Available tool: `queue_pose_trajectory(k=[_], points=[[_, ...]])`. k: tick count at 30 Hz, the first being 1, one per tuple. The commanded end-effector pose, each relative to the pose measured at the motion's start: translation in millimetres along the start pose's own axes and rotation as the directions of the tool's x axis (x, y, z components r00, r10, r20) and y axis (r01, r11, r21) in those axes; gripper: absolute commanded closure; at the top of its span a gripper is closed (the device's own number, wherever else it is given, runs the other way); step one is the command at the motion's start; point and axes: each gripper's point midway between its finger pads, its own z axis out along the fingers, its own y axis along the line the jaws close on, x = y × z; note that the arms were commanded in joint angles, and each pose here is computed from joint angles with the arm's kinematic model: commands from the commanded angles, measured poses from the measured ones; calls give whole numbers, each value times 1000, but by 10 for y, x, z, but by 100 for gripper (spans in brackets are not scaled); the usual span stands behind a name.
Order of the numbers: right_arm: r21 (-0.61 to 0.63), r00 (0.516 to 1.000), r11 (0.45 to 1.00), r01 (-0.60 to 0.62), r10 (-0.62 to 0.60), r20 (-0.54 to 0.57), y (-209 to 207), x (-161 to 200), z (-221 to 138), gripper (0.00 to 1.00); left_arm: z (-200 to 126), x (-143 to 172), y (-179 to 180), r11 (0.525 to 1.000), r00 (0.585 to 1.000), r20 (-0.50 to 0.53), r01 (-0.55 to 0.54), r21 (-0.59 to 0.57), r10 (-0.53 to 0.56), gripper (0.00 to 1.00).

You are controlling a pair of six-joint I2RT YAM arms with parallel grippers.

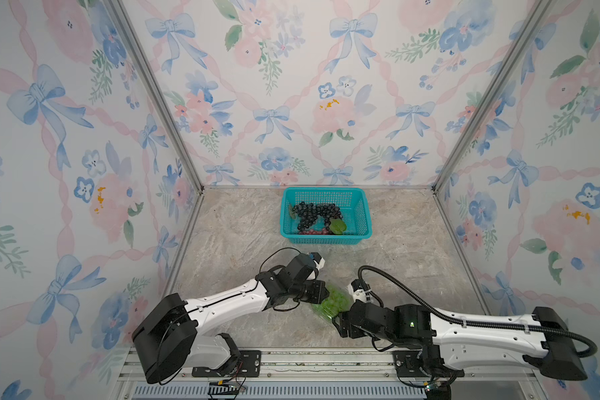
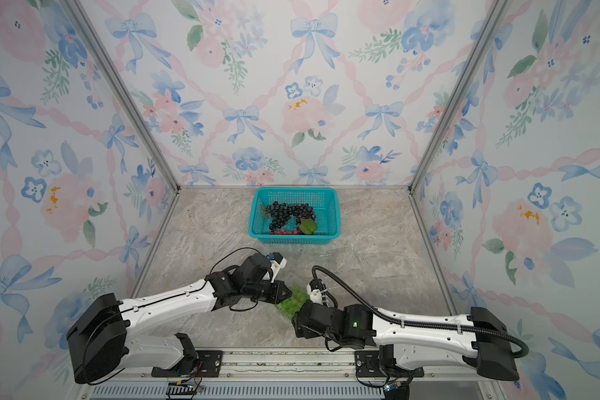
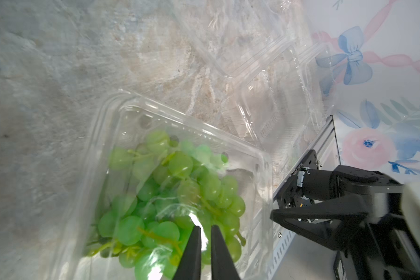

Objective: Pack grapes into containers
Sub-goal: Adjust the packing box at the center of the board.

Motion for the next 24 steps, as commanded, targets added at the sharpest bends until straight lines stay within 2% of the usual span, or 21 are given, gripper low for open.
queue_pose_trajectory(k=[1,7,14,20,24], points=[[-17,996,997,-82,82,23,-71,68,60,13,40,70,130,999,1000,-12,-17,-48,17,87],[-108,976,977,-183,194,100,-171,8,55,8,47,93,158,998,1000,-16,-18,-54,18,87],[-167,966,969,-182,208,153,-111,-182,-13,7,-1,47,173,998,1000,12,-13,-62,14,87],[-247,953,938,-244,280,119,-37,-291,190,8,-42,55,347,996,1000,26,19,-88,-17,87],[-245,956,943,-224,262,135,-2,-411,210,8,-99,12,442,995,998,45,41,-92,-37,87]])
